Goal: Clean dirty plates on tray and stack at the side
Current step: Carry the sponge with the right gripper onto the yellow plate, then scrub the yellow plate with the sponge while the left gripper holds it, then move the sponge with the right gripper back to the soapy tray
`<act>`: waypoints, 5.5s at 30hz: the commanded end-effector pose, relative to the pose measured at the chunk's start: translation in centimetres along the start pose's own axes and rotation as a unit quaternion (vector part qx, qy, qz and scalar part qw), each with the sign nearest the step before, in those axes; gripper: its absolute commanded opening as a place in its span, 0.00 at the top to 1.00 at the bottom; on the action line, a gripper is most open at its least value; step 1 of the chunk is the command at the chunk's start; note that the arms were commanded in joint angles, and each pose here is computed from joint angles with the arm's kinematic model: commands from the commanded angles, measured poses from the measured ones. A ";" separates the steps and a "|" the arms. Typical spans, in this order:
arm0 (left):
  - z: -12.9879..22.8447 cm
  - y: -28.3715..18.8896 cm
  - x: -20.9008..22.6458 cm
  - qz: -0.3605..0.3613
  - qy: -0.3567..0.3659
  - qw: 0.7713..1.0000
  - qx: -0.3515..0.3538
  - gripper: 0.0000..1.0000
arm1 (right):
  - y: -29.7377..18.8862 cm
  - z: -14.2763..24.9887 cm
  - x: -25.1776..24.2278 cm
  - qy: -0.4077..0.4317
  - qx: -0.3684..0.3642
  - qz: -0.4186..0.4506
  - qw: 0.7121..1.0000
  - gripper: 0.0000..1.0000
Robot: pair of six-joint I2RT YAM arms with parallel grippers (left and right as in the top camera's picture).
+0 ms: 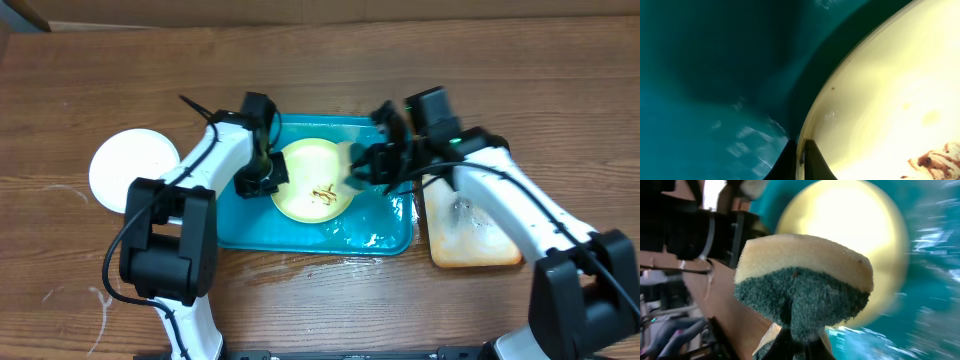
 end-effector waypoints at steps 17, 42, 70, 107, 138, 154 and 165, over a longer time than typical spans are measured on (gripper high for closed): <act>2.1 2.3 -1.7 -0.107 -0.025 0.994 0.006 0.96 | 7.3 0.3 -1.2 0.244 -0.039 0.095 0.964 0.96; 2.3 2.2 -1.4 -0.131 -0.005 0.991 0.009 0.96 | 10.1 3.1 -6.0 0.280 0.030 0.205 0.937 0.96; 2.5 2.1 -1.2 -0.135 -0.003 0.991 0.016 0.96 | 0.3 -4.6 1.3 0.114 -0.073 0.426 0.894 0.96; 2.7 2.2 -1.7 -0.105 -0.006 0.994 0.030 0.96 | 15.5 1.7 -0.7 0.250 0.008 0.090 0.964 0.96; 2.7 2.2 -1.5 -0.112 -0.005 0.993 0.027 0.96 | 8.5 0.5 -6.9 0.196 0.021 0.416 0.888 0.96; 2.7 2.2 -1.6 -0.112 -0.007 0.993 0.027 0.96 | 0.7 -3.0 -1.5 0.122 -0.089 0.504 0.850 0.96; 2.1 2.2 -1.9 -0.097 0.005 0.995 0.012 0.96 | -5.6 -4.0 0.3 0.128 -0.113 0.519 0.837 0.96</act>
Point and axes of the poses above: each gripper's point midway between its finger pads, its own y axis out along the fingers, its own x axis along the line the jaws close on, z = x × y, the point moved 10 cm from there along -y, back along the fingers, and after that the axes turned 6 degrees about y, right-handed, at the moved point
